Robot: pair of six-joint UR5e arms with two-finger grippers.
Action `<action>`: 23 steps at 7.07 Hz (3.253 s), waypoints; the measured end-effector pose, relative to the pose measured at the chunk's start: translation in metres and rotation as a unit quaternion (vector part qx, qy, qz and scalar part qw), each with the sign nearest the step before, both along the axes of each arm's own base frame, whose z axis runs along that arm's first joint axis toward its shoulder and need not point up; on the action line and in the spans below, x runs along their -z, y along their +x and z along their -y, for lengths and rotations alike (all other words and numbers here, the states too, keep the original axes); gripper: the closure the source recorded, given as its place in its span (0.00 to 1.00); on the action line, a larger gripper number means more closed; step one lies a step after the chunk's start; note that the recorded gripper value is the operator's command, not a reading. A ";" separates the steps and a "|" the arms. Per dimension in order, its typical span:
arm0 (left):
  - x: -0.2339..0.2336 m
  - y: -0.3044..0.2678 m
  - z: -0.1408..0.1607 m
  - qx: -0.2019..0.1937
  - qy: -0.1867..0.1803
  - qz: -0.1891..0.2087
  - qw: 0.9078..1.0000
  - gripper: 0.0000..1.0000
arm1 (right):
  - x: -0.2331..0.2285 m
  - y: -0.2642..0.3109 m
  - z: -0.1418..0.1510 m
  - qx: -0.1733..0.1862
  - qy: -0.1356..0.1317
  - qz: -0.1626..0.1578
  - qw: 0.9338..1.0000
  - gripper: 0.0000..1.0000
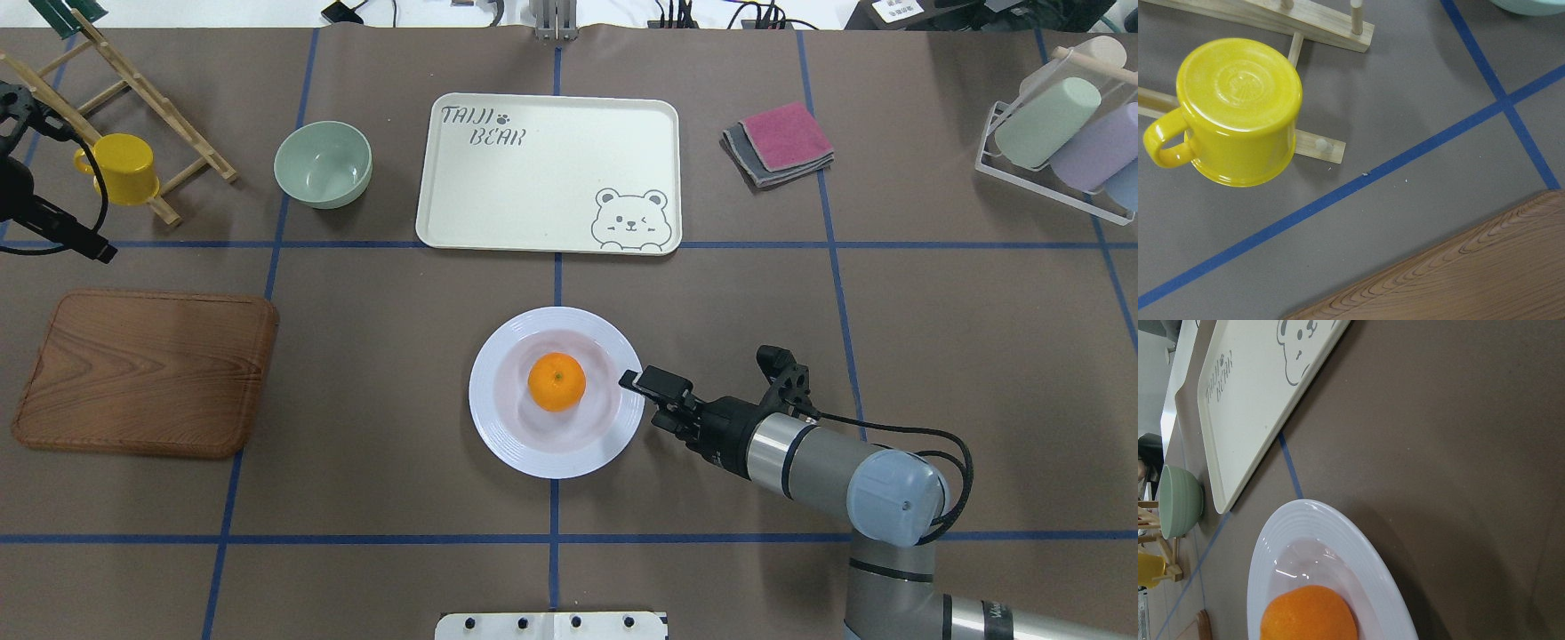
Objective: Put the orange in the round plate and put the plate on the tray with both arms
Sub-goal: 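Lower the right gripper and grip the plate rim nearest the robot, then slide the plate with the right gripper onto the cream bear tray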
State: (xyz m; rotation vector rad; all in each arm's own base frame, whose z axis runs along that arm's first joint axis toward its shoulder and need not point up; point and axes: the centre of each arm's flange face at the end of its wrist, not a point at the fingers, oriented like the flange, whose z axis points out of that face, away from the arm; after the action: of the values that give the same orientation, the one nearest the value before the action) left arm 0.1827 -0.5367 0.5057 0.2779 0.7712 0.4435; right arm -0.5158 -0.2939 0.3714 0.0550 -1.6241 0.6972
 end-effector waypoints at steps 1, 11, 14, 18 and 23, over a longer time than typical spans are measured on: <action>0.000 0.000 0.000 0.000 0.000 0.000 1.000 0.01 | -0.005 0.000 0.000 -0.001 0.001 0.012 1.000 0.05; 0.011 -0.008 -0.015 0.002 0.007 -0.004 1.000 0.01 | 0.006 -0.034 -0.006 -0.016 0.013 0.016 1.000 0.71; 0.011 -0.009 -0.017 0.002 0.007 -0.003 1.000 0.01 | 0.003 -0.033 -0.009 -0.019 0.013 0.014 1.000 0.64; 0.013 -0.007 -0.017 0.001 0.007 -0.004 1.000 0.01 | 0.004 -0.030 -0.006 -0.023 0.014 0.016 1.000 0.70; 0.021 -0.007 -0.017 0.017 -0.002 -0.010 1.000 0.01 | 0.012 -0.024 -0.002 -0.038 0.015 0.025 0.999 1.00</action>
State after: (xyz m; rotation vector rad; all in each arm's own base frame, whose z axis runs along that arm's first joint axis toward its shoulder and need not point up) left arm 0.1760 -0.5197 0.4849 0.2908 0.7862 0.4082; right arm -0.5393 -0.2916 0.3592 0.1225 -1.6882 0.7374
